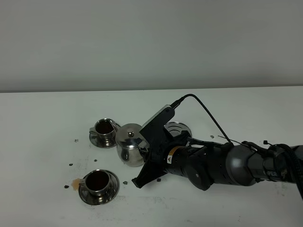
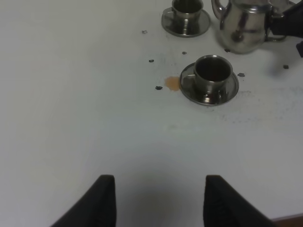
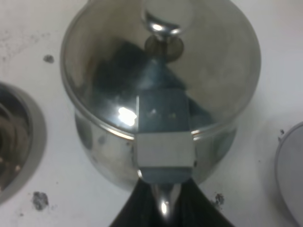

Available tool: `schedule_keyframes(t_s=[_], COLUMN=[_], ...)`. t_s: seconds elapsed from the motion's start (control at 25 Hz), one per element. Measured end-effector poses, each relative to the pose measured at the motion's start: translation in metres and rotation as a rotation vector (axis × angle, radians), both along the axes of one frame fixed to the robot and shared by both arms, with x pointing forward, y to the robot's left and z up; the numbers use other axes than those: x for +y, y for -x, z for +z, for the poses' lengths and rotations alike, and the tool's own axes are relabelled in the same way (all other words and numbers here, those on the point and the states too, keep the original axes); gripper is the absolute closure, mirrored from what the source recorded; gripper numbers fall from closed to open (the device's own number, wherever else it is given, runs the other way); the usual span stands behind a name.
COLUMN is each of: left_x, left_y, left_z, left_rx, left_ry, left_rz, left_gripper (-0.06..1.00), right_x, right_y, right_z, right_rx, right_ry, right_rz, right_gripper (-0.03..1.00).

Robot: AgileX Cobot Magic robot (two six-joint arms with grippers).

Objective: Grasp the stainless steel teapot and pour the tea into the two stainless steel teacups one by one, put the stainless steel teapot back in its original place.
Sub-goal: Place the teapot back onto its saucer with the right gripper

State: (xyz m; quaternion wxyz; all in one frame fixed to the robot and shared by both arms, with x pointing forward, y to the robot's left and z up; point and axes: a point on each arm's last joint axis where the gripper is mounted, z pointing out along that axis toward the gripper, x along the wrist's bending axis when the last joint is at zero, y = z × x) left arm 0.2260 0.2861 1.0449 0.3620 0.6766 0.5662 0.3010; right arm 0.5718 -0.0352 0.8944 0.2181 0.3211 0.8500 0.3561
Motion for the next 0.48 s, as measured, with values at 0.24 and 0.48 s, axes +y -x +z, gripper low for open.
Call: schedule_keyframes(t_s=[0.24,0.48], left_x=[0.000,0.000], left_y=[0.000,0.000], left_z=[0.000,0.000], left_rx=[0.000,0.000], left_ry=[0.000,0.000], left_rz=[0.000,0.000], left_gripper=[0.46,0.46], right_x=[0.000,-0.001], right_y=[0.000,0.001], right_z=[-0.005,0.006], right_rx=[0.006,0.004], right_ry=[0.005,0.002], right_rz=[0.001,0.002], right_gripper=[0.88,0.88])
